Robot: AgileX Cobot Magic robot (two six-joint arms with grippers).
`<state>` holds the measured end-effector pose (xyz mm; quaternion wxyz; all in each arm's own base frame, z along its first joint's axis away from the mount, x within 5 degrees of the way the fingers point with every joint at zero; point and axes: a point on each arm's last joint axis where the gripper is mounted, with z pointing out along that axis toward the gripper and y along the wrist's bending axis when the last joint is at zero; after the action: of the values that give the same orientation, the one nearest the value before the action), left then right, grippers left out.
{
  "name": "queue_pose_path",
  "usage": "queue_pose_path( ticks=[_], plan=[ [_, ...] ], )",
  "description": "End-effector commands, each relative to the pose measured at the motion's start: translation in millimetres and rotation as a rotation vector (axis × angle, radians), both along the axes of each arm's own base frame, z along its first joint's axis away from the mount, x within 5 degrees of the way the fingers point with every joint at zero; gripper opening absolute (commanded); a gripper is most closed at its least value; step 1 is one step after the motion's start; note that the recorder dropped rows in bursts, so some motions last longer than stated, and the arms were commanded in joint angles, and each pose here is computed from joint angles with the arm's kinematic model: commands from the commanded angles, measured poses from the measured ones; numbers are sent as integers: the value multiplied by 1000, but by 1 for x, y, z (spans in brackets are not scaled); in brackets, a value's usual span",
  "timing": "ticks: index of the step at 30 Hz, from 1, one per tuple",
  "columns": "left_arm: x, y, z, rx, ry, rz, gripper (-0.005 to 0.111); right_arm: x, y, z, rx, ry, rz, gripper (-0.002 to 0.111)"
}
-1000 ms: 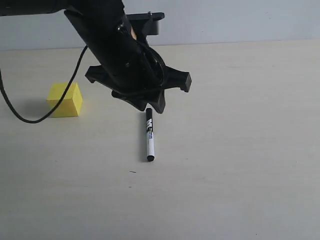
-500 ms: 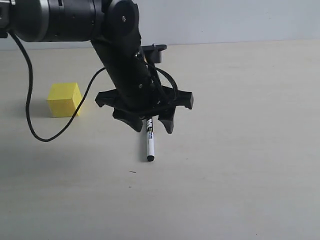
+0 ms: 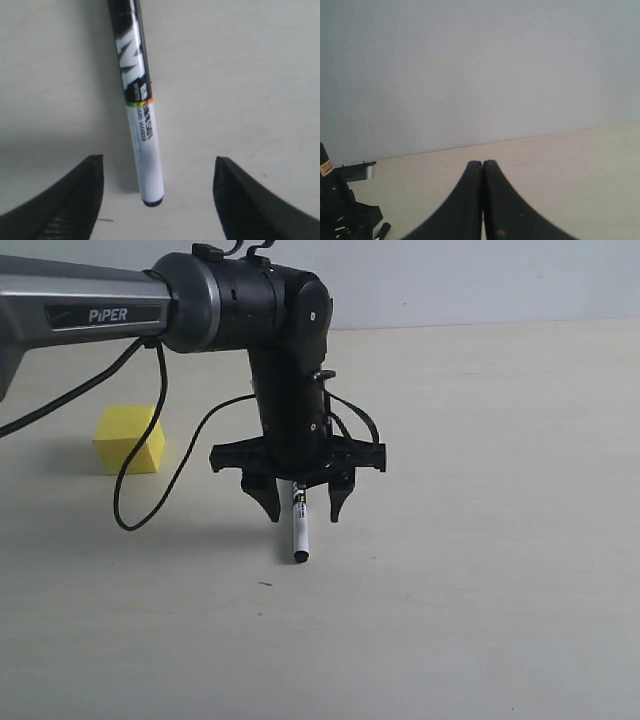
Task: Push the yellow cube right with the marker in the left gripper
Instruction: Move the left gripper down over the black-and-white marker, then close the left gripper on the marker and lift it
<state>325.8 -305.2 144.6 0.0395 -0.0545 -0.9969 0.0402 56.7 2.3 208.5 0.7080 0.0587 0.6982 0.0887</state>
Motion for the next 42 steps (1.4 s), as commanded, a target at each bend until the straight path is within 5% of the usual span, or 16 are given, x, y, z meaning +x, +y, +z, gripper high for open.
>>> queue_pose_path(
  ticks=[1, 21, 30, 42],
  plan=[
    [5, 0, 1, 9, -39, 26, 62, 0, 0, -1, -4, -3, -7, 0],
    [10, -1, -22, 37, -47, 35, 60, 0, 0, -1, -4, -3, -7, 0],
    [10, -1, -22, 34, -55, 13, -1, 0, 0, -1, -4, -3, -7, 0],
    [4, -5, -31, 47, -27, -142, 0, 0, 0, -1, -4, -3, -7, 0]
  ],
)
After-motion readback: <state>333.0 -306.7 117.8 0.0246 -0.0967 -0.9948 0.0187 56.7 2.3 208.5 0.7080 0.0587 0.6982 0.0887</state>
